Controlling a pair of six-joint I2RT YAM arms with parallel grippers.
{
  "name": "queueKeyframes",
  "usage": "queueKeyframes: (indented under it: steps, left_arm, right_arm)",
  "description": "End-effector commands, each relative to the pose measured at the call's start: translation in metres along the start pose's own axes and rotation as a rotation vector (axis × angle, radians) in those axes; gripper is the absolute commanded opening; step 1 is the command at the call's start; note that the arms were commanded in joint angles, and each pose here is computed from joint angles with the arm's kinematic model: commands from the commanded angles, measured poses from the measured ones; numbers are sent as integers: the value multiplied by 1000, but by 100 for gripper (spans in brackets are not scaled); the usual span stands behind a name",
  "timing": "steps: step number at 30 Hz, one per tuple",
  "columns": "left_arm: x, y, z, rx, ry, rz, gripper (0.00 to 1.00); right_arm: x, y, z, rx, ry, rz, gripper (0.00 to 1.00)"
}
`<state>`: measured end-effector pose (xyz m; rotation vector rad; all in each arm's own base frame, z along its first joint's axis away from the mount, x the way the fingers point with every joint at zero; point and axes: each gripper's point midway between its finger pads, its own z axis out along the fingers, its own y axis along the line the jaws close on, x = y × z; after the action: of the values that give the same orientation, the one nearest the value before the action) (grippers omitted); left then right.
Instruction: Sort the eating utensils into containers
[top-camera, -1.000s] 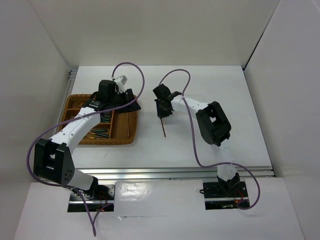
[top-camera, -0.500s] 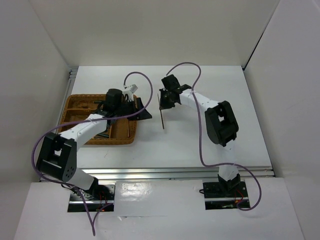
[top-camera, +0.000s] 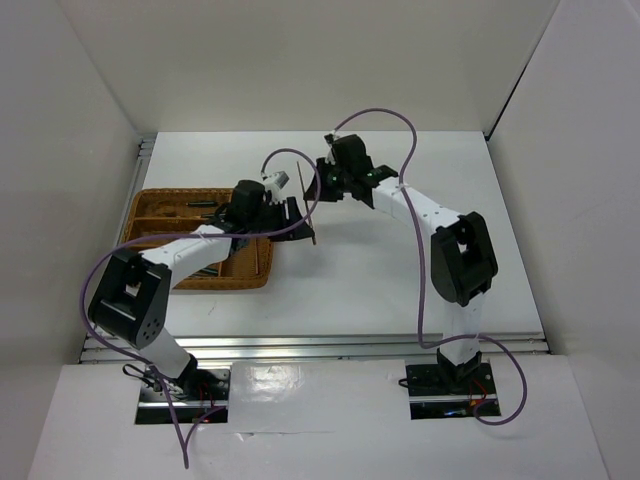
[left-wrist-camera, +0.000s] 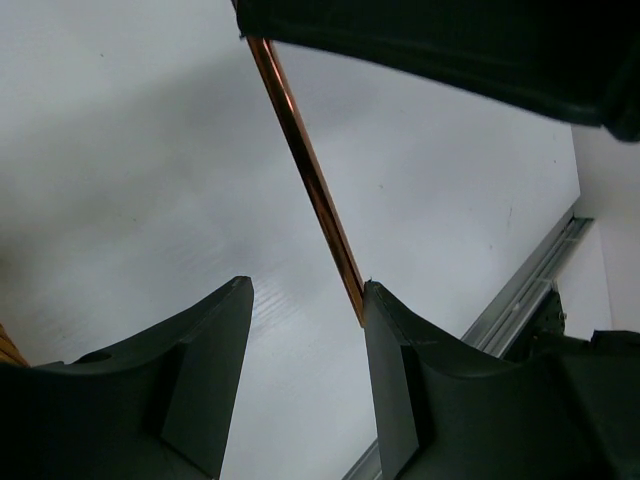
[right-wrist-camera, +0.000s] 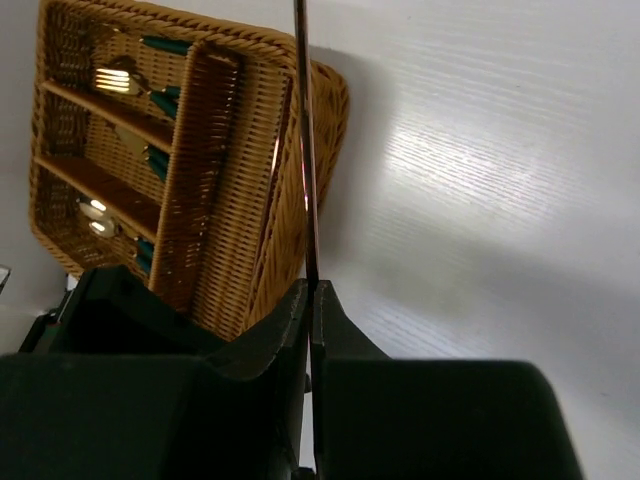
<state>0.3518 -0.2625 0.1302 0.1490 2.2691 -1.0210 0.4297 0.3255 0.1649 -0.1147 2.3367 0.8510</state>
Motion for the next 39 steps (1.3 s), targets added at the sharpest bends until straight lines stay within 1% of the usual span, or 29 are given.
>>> queueKeyframes:
  steps: [1,3,5,9,13,14,17,21,23,25,26,28,29,30,32,33,34,35,36,37,38,39]
  left_arm:
    - [-34,-8,6,1,-116,8,61]
    - [-37,-10,6,9,-127,5,60]
    - [-39,-10,9,14,-136,1,60]
    - [-43,-11,11,20,-143,-5,57]
    - [-44,-10,16,20,-142,-14,48]
    - [-44,-10,16,20,-142,-14,43]
    - [-46,-12,18,34,-142,-19,31]
    - [-45,-13,20,43,-138,-27,22]
    - [-50,-12,18,29,-158,-25,18]
    - [-51,-13,15,20,-162,-26,17]
    - [-50,-10,12,0,-161,-24,17]
    - [-53,-8,7,-10,-176,-26,17]
    - [-62,-1,0,-16,-197,-35,17]
    - [-62,0,-6,-15,-198,-49,17]
    - [-70,9,-16,-43,-218,-64,17]
    - [-68,8,-19,-50,-210,-57,17]
    - [-69,19,-29,-90,-210,-61,17]
    - [-71,16,-33,-94,-206,-52,17]
    - [-72,23,-39,-121,-211,-54,16]
    - [-72,26,-44,-134,-207,-40,16]
    - [-72,31,-55,-170,-200,-53,16]
    - [-68,39,-60,-206,-186,-60,16]
  right_arm:
    - [-9,31,-15,-125,-35,0,2]
    - [-1,30,-12,-135,-16,12,2]
    - [0,29,-11,-135,-15,21,2]
    - [0,30,-13,-140,-22,18,2]
    - [-1,31,-18,-145,-31,15,2]
    - [-1,31,-18,-145,-31,15,2]
    - [3,30,-14,-147,-16,18,2]
    - [4,28,-12,-142,-9,21,2]
    - [4,28,-12,-142,-9,21,3]
    - [-1,29,-14,-130,-17,12,10]
    - [5,22,-11,-106,3,13,17]
    - [2,21,-12,-90,-9,2,26]
    - [-2,17,-14,-81,-9,9,29]
    - [-5,21,-21,-86,-18,-3,34]
    - [-13,19,-33,-112,-20,10,39]
    - [-19,24,-45,-133,-29,-1,41]
    - [-18,34,-52,-176,-19,-8,47]
    - [-21,33,-59,-188,-23,-5,50]
    - [-33,43,-76,-220,-62,-20,52]
    - [-34,45,-81,-227,-75,-35,53]
    - [-34,43,-85,-214,-87,-35,57]
    - [-42,48,-96,-212,-124,-54,59]
